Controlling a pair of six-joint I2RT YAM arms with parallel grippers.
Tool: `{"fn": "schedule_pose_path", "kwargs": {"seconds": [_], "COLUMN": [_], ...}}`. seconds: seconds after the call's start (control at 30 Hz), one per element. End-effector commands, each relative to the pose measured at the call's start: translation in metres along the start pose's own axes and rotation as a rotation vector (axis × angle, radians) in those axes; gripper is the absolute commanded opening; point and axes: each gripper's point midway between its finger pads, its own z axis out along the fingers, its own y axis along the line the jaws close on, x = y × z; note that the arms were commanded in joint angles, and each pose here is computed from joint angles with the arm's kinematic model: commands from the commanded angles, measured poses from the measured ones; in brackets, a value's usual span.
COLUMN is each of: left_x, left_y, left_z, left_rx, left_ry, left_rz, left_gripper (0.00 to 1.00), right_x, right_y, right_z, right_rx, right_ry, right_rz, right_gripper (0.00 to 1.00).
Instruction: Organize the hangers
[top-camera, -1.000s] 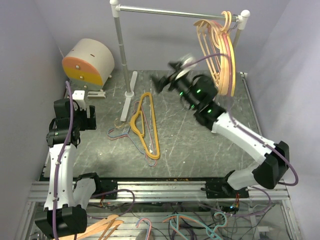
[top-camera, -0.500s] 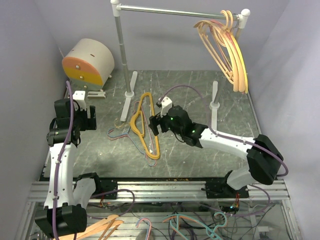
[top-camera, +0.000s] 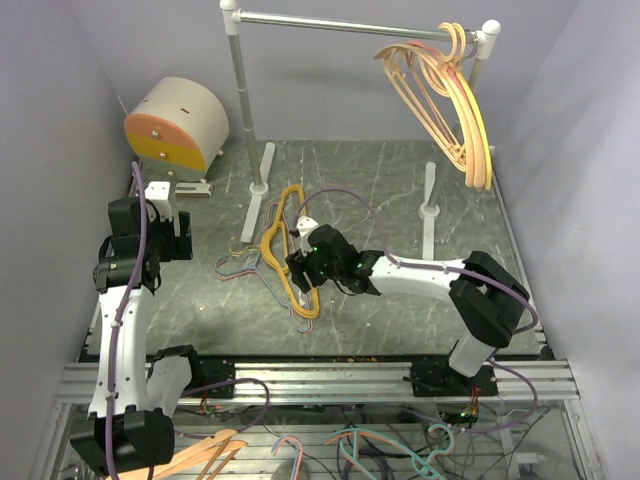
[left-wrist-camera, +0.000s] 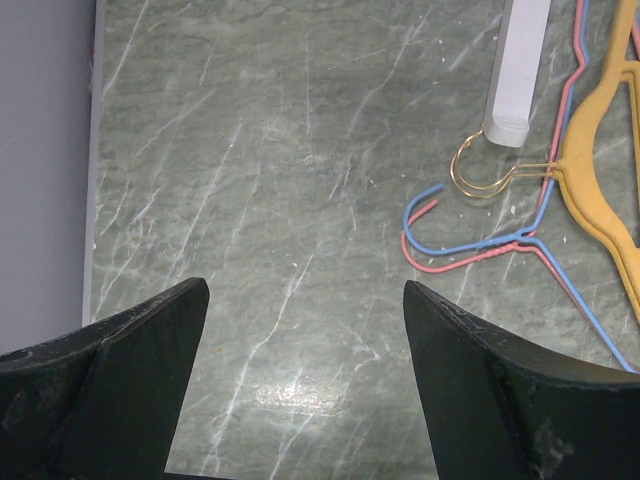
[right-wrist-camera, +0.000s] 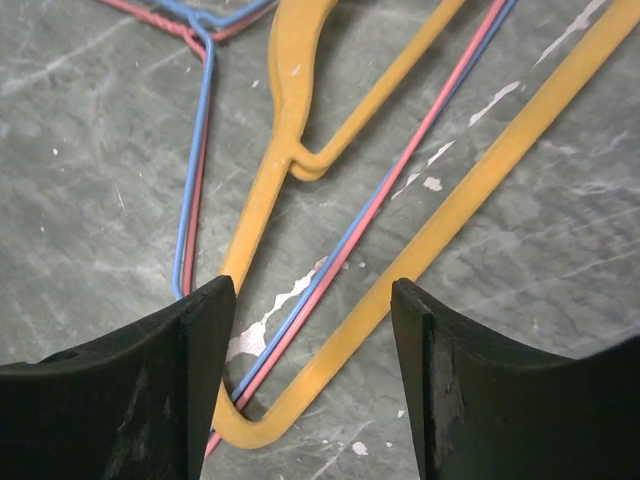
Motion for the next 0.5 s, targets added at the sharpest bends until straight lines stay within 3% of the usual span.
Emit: {"fn": "schedule_pose_path", "kwargs": {"seconds": [0.0, 0.17, 0.23, 0.33, 0.47], "left_x": [-0.008, -0.009, -0.016, -0.018, -0.025], "left_y": [0.0, -0.004, -0.019, -0.057, -0.07], "left_z": [0.001, 0.0, -0.003, -0.005, 0.03], "left_rx": [0.007, 0.035, 0.134, 0.436, 0.541], "left_ry": [-0.044, -0.047, -0.03, 0.077, 0.18], "left_rz": [0.007, 0.018, 0.062, 0.221, 0.27], "left_gripper": [0.91, 0.95, 0.96, 0.92, 0.84], "right_x": [0.007, -0.004, -0.006, -0.009, -0.013], "right_y": [0.013, 0.016, 0.017, 0.018, 0.013], "right_z": [0.007, 0.014, 0.017, 0.019, 0.015], "right_rx": [-0.052, -0.055, -0.056, -0.059, -0.031], "right_ry": [0.037, 0.016, 0.015, 0.014, 0.0], "right_rz": [0.006, 0.003, -0.002, -0.015, -0.021], "right_gripper": [0.62, 0.6, 0.59, 0.59, 0.6]}}
